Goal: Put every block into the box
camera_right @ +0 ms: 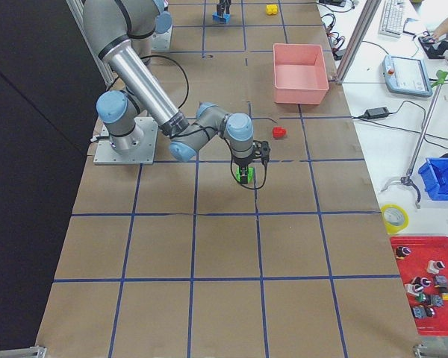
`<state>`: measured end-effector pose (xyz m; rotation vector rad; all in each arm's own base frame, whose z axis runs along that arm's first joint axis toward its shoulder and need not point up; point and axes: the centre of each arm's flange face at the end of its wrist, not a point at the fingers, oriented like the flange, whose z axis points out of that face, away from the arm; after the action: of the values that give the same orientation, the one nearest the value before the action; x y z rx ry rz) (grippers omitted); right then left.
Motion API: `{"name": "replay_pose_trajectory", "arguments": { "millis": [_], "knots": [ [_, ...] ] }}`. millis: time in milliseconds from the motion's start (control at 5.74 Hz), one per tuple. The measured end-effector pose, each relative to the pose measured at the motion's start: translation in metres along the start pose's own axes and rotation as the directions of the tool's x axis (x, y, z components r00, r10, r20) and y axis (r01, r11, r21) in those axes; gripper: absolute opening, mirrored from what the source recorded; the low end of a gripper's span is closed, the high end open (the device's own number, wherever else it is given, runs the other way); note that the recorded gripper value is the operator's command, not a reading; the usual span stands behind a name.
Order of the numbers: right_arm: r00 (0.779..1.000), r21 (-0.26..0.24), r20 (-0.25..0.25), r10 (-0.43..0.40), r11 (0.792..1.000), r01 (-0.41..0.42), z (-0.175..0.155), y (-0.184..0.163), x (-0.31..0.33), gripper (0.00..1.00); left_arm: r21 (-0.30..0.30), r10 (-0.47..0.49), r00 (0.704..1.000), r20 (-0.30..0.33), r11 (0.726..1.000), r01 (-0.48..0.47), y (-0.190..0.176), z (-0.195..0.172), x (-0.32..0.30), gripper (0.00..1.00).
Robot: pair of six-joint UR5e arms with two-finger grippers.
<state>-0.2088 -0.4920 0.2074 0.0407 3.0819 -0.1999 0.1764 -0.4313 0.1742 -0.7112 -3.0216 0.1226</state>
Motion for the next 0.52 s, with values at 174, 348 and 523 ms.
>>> {"name": "replay_pose_trajectory", "arguments": {
  "millis": [174,348,523],
  "knots": [
    [1.0,-0.001,0.002,-0.003,1.0,0.003,0.0099,-0.0009,-0.0006,0.99,0.001,0.006,1.0,0.002,1.0,-0.006,-0.0004,-0.0005,-0.0006,0.6],
    [1.0,-0.002,0.011,-0.008,1.0,0.008,0.0153,-0.0013,-0.0042,0.99,0.0,0.012,1.0,0.003,1.0,-0.012,-0.0006,-0.0011,-0.0013,0.45],
    [1.0,0.0,0.021,-0.013,1.0,0.013,0.0177,-0.0019,-0.0075,0.99,-0.003,0.022,1.0,0.007,1.0,-0.022,-0.0005,-0.0018,-0.0023,0.33]
  ]
}}
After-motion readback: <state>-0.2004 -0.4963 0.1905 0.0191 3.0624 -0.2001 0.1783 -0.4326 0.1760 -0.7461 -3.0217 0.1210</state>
